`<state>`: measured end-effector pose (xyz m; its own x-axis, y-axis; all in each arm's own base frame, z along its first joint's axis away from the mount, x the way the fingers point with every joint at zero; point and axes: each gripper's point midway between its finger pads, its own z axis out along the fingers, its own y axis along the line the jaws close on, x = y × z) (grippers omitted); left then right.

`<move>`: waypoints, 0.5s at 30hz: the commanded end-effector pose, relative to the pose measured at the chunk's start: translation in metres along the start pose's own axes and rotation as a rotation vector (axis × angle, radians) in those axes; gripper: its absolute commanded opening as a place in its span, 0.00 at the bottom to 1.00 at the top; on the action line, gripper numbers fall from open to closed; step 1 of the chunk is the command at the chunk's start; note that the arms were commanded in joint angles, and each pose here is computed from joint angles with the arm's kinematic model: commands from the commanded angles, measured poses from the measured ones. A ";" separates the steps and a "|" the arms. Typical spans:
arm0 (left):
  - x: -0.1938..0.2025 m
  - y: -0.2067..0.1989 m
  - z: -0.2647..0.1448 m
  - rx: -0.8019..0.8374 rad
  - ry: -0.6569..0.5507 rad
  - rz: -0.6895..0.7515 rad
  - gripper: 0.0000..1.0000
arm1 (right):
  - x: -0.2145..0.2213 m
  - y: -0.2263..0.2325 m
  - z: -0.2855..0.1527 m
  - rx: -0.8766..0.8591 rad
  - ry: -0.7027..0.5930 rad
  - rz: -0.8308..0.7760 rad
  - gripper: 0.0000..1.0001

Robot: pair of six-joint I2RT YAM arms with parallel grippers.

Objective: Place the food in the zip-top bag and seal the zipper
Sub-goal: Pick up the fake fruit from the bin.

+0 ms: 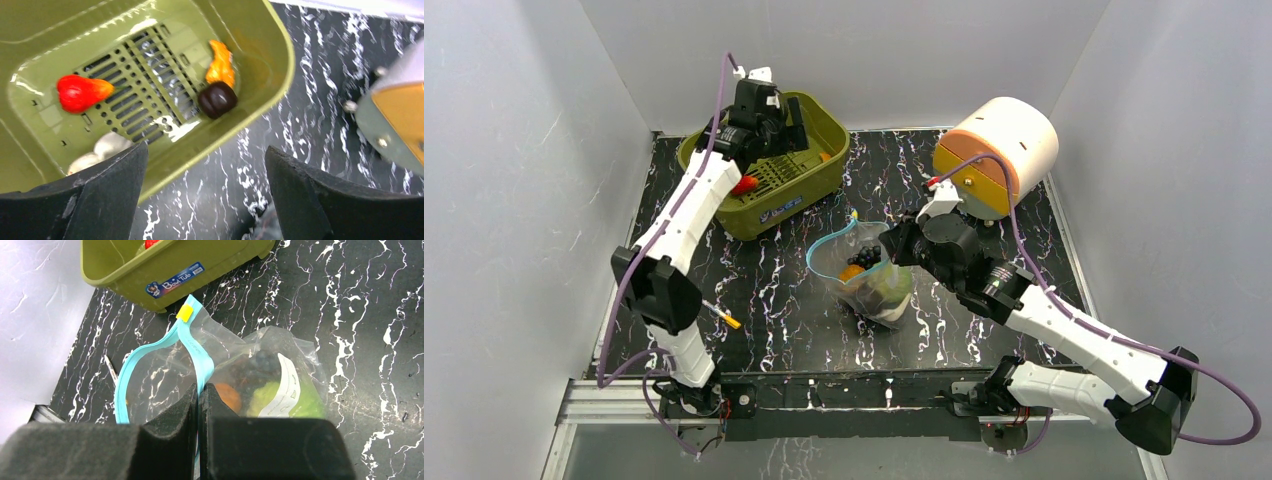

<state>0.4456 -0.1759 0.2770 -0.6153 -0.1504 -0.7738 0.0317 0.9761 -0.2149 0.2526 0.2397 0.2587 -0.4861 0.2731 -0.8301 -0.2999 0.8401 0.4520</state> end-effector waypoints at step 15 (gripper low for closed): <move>0.006 0.150 0.060 -0.416 0.088 -0.206 0.65 | -0.033 0.014 -0.002 -0.019 -0.056 -0.090 0.00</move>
<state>0.4874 -0.0701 0.2001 -0.6743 -0.3053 -0.6724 -0.3293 0.9393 -0.0962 0.2500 0.2358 0.2570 -0.4904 0.2084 -0.8462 -0.3202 0.8600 0.3974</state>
